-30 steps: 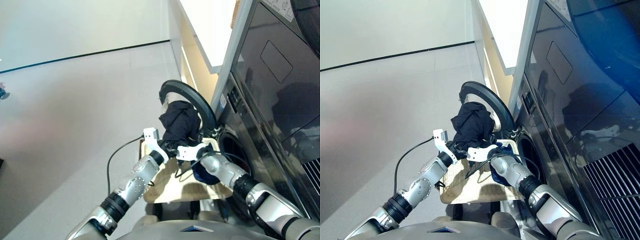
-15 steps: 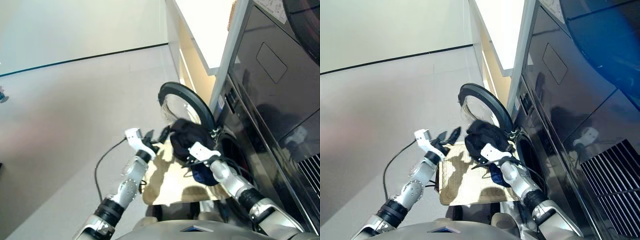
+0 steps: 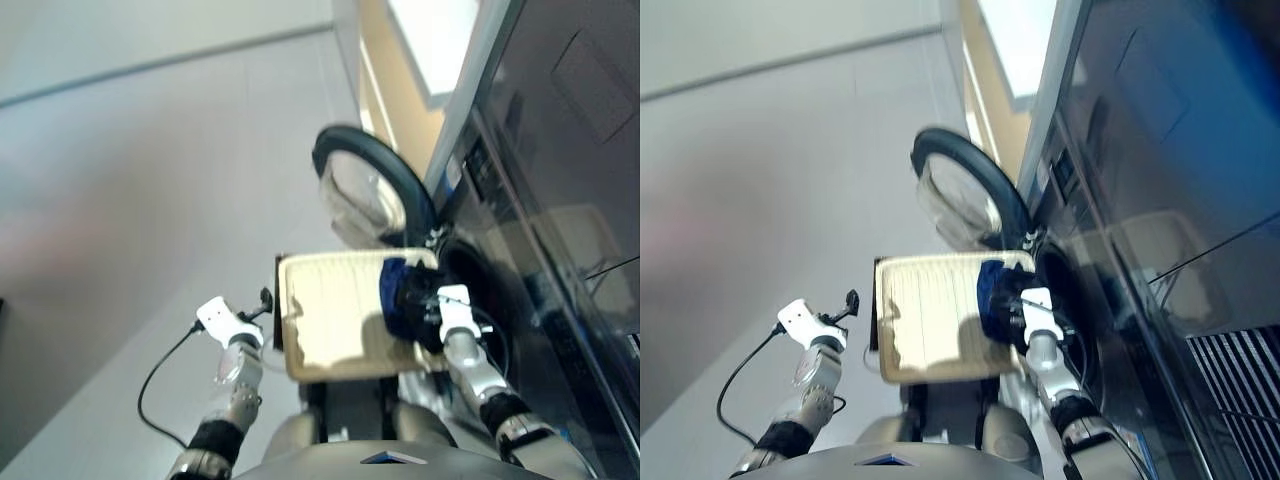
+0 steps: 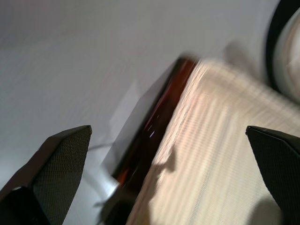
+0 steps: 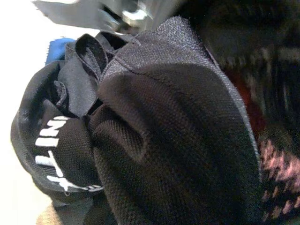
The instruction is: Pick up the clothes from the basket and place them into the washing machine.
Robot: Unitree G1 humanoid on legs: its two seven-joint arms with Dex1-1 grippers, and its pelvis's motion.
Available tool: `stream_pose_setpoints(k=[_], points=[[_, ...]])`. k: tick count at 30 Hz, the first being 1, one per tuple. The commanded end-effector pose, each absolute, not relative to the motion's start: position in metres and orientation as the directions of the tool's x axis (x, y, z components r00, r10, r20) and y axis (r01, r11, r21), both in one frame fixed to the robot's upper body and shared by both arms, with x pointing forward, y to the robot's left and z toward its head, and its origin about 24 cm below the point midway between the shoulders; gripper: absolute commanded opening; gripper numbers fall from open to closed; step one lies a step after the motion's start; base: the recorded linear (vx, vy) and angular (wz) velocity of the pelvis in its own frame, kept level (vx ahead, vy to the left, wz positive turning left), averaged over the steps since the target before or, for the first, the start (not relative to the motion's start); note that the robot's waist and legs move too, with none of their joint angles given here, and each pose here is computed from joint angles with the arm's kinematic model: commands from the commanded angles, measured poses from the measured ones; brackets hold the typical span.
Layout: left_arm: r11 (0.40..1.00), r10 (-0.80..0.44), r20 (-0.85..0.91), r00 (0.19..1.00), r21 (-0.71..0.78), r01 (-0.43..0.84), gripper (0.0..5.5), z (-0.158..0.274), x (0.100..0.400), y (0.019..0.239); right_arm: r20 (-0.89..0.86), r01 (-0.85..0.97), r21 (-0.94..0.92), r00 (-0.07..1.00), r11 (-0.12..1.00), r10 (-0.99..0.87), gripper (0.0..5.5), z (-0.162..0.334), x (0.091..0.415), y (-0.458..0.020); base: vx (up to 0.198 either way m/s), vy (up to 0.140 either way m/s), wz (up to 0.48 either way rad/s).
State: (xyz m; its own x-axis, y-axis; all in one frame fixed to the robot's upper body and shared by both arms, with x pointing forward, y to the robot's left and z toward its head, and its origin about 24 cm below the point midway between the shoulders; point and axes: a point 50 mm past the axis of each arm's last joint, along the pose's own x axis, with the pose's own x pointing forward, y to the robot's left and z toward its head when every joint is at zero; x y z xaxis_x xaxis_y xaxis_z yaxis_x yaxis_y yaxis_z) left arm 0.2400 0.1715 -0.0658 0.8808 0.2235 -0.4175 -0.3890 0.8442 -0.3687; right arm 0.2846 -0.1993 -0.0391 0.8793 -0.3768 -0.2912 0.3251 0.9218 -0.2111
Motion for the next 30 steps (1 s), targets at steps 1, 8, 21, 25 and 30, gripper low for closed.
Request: stream_pose_setpoints(k=[1, 8, 21, 25, 30], points=[[0.86, 0.282, -0.229, 0.932, -0.37, -0.351, 5.5, -0.027, 0.275, 0.179, -0.086, 0.453, 0.057, 0.89, 0.89, -0.447, 0.0, 0.02, 0.326, -0.186, -0.132, 0.033, -0.007], [0.872, 0.263, -0.172, 0.949, -0.378, -0.311, 5.5, -0.014, 0.283, 0.176, 0.013, 0.565, 0.266, 0.808, 0.781, -0.589, 0.0, 0.078, 0.357, -0.214, -0.088, 0.016, 0.12], [0.862, 0.276, -0.106, 0.955, -0.412, -0.295, 5.5, 0.007, 0.296, 0.186, 0.049, 0.639, 0.573, 0.599, 0.514, -0.799, 0.0, 0.178, 0.381, -0.275, 0.017, 0.003, 0.013], [0.851, 0.295, -0.089, 0.951, -0.429, -0.304, 5.5, 0.011, 0.297, 0.192, 0.156, 0.647, 0.602, 0.479, 0.468, -0.864, 0.0, 0.219, 0.37, -0.304, -0.004, 0.005, -0.046], [0.864, 0.291, -0.077, 0.954, -0.406, -0.297, 5.5, 0.01, 0.296, 0.196, 0.423, 0.699, 0.568, 0.205, 0.434, -0.883, 0.0, 0.297, 0.33, -0.351, -0.007, 0.014, -0.207]])
